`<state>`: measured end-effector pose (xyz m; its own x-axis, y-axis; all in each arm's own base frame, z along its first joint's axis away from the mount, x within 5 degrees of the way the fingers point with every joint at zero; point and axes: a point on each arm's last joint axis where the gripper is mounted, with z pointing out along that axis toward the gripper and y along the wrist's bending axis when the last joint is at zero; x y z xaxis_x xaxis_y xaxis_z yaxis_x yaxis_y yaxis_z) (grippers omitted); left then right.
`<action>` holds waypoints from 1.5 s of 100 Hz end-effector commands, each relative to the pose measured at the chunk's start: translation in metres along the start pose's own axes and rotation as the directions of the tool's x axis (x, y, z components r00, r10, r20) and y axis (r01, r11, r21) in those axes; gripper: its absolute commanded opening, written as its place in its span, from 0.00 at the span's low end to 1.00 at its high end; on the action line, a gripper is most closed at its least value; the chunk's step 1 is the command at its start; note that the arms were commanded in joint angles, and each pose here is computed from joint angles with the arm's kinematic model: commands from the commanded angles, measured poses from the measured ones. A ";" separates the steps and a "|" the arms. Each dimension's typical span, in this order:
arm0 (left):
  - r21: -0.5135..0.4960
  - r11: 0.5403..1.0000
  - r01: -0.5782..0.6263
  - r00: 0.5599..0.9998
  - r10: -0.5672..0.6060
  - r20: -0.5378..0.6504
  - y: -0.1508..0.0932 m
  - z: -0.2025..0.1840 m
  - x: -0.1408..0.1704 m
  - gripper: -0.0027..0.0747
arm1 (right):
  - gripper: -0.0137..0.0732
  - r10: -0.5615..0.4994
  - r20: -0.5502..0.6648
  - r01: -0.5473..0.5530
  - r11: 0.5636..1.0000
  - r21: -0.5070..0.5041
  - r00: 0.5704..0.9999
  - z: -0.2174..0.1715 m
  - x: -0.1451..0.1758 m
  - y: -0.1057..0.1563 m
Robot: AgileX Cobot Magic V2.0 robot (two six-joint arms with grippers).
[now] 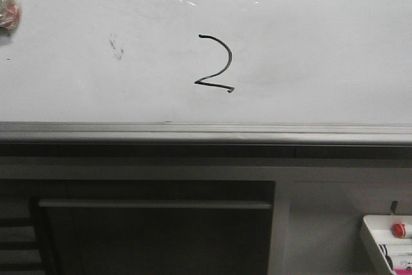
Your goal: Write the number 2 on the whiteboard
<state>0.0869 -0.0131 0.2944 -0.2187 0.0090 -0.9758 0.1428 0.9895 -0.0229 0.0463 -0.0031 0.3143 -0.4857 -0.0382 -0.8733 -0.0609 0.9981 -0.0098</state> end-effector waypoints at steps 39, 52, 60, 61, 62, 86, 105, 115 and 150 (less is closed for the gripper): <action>-0.006 0.997 -0.076 0.943 0.074 0.323 -0.002 -0.040 0.015 0.01 | 0.07 -0.010 0.078 0.009 1.000 0.012 0.997 -0.004 -0.011 -0.001; -0.012 0.998 -0.056 0.944 0.056 0.324 -0.001 -0.034 0.036 0.01 | 0.07 -0.010 0.078 0.009 1.000 0.012 0.997 -0.004 -0.011 -0.001; -0.026 0.999 -0.026 0.950 0.033 0.311 0.001 -0.027 0.049 0.01 | 0.07 -0.010 0.078 0.009 1.000 0.012 0.997 -0.004 -0.011 -0.001; -0.030 0.999 -0.022 0.950 0.030 0.312 0.002 -0.027 0.050 0.01 | 0.07 -0.010 0.078 0.009 1.000 0.012 0.997 -0.004 -0.011 -0.001; -0.032 0.999 -0.019 0.950 0.028 0.311 0.002 -0.026 0.052 0.01 | 0.07 -0.010 0.078 0.009 1.000 0.012 0.997 -0.004 -0.011 -0.001; -0.048 0.999 0.023 0.926 -0.004 0.377 0.006 -0.015 0.089 0.01 | 0.07 -0.010 0.078 0.009 1.000 0.012 0.997 -0.004 -0.011 -0.001; -0.063 0.998 0.031 0.964 -0.014 0.264 0.007 -0.011 0.100 0.01 | 0.07 -0.010 0.075 0.009 1.000 0.012 0.997 -0.004 -0.011 -0.001; -0.063 0.998 0.031 0.966 -0.014 0.258 0.007 -0.011 0.100 0.01 | 0.07 -0.010 0.075 0.009 1.000 0.012 0.997 -0.004 -0.011 -0.001; -0.063 0.998 0.031 0.966 -0.014 0.258 0.007 -0.011 0.100 0.01 | 0.07 -0.010 0.075 0.009 1.000 0.012 0.997 -0.004 -0.011 -0.001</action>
<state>0.0560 -0.0042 0.2026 -0.0262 -0.0294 -0.9992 0.0736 0.9968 -0.0312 0.0458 -0.0036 0.3133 -0.4904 -0.0375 -0.8707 -0.0550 0.9984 -0.0120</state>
